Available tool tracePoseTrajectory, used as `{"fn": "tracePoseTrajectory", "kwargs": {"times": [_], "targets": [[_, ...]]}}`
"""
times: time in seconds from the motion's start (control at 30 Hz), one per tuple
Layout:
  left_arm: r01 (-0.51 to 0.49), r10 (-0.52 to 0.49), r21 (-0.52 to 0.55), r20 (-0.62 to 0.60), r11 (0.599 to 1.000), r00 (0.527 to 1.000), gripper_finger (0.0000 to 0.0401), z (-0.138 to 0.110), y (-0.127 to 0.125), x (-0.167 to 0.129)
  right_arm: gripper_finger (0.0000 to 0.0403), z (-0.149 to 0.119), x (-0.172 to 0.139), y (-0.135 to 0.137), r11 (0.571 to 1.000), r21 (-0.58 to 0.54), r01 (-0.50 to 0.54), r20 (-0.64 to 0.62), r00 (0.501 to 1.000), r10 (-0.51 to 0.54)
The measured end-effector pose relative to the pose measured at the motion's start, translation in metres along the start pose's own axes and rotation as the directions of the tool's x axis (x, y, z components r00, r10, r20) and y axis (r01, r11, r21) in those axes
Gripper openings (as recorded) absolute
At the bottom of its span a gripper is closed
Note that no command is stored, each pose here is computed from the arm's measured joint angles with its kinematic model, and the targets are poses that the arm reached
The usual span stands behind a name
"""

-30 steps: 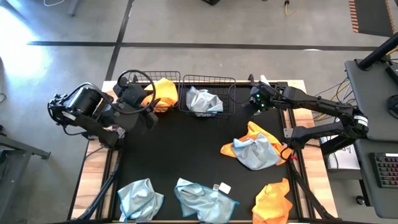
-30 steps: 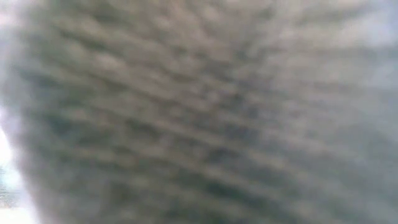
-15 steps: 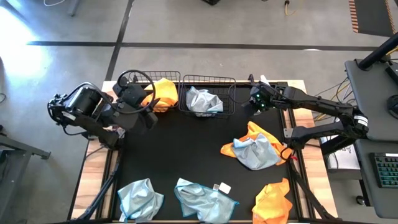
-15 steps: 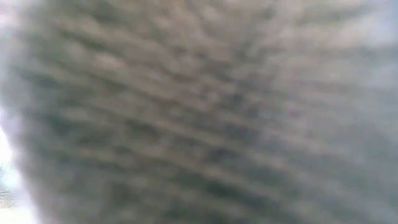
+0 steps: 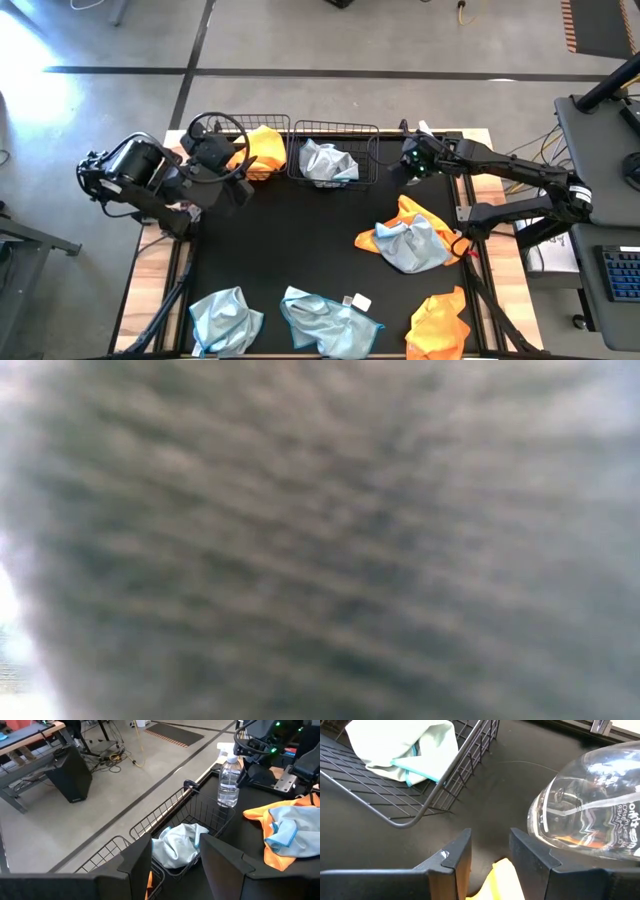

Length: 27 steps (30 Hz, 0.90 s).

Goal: Sort microfiber towel by color & place in baskets
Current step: Put the blue microfiber cloth into the right black wire basket

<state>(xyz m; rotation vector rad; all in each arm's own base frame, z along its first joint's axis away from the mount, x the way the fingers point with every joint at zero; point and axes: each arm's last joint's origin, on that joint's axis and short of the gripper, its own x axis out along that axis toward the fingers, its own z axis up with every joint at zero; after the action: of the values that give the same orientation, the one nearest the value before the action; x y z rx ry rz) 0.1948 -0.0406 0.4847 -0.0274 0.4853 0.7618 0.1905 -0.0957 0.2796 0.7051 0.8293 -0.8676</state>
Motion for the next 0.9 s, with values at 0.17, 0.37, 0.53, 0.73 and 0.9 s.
{"fn": "tracePoseTrajectory", "kwargs": {"times": [0.17,0.37,0.53,0.73,0.9], "targets": [[0.001,-0.001,-0.004,0.002,1.0,1.0,0.0151,0.0,0.001,-0.001,0.0125,0.0,0.0,0.001,1.0,0.028,-0.01,0.0,1.0,0.01],[0.009,-0.009,-0.03,0.012,1.0,1.0,0.0151,0.003,0.004,-0.003,0.0125,0.0,0.0,0.001,0.997,0.072,-0.011,-0.001,1.0,0.012],[0.012,-0.011,-0.021,0.016,1.0,1.0,0.0151,0.004,0.004,-0.004,0.0125,0.001,0.0,0.001,0.993,0.119,-0.015,0.003,1.0,0.015],[0.007,-0.007,-0.006,0.009,1.0,1.0,0.0151,0.003,0.005,-0.004,0.0125,0.003,-0.001,0.004,0.988,0.143,-0.059,0.009,0.998,0.058],[0.002,-0.002,0.004,0.003,1.0,1.0,0.0151,0.002,0.006,-0.004,0.0125,0.011,-0.015,0.01,0.971,0.187,-0.152,-0.016,0.987,0.158]]}}
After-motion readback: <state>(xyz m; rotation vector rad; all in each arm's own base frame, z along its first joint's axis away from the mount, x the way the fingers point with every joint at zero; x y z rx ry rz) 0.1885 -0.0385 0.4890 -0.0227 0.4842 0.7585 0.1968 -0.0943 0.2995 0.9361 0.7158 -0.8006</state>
